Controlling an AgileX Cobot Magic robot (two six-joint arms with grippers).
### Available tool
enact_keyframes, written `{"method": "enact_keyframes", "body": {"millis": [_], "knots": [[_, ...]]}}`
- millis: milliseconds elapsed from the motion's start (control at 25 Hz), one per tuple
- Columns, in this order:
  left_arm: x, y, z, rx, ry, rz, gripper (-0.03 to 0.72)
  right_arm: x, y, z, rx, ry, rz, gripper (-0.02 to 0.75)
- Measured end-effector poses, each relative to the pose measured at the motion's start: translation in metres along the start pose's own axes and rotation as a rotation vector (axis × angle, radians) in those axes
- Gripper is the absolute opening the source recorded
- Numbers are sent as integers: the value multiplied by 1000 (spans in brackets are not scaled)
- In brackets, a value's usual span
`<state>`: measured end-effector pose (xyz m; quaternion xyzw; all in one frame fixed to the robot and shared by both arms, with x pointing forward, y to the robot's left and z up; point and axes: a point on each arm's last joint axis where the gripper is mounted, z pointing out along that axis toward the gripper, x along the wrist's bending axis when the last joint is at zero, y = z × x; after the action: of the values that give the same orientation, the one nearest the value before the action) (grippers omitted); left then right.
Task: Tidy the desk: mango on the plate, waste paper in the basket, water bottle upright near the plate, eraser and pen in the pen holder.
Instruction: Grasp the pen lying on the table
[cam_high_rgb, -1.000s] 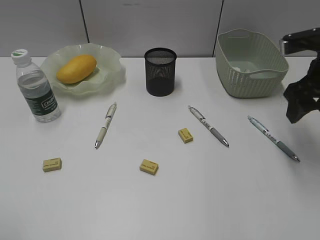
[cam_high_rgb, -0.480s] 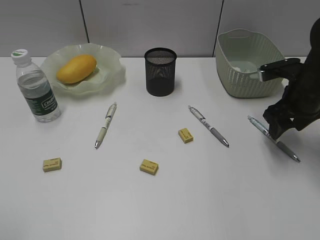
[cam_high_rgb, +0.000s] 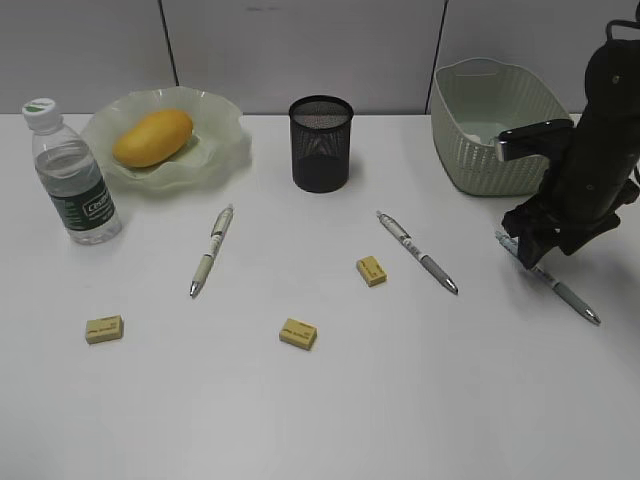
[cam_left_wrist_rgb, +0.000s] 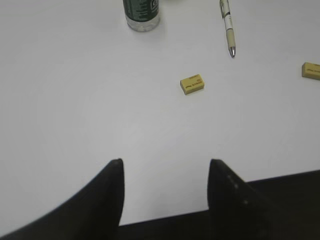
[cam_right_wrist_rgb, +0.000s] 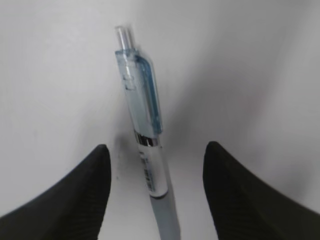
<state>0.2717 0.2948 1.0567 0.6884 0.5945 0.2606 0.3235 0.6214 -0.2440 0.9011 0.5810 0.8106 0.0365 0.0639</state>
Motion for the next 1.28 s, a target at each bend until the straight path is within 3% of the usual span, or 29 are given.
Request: {"method": "enact_keyframes", "body": {"millis": [360, 760, 1080, 1280], "knots": [[0, 0, 0, 0, 0, 0, 401, 5, 1, 22, 60, 47, 38, 440], [0, 0, 0, 0, 0, 0, 396, 3, 2, 25, 76, 29, 69, 141], [0, 0, 0, 0, 0, 0, 394, 4, 2, 22, 120, 30, 62, 131], [0, 0, 0, 0, 0, 0, 394, 19, 9, 1, 109, 62, 49, 131]]}}
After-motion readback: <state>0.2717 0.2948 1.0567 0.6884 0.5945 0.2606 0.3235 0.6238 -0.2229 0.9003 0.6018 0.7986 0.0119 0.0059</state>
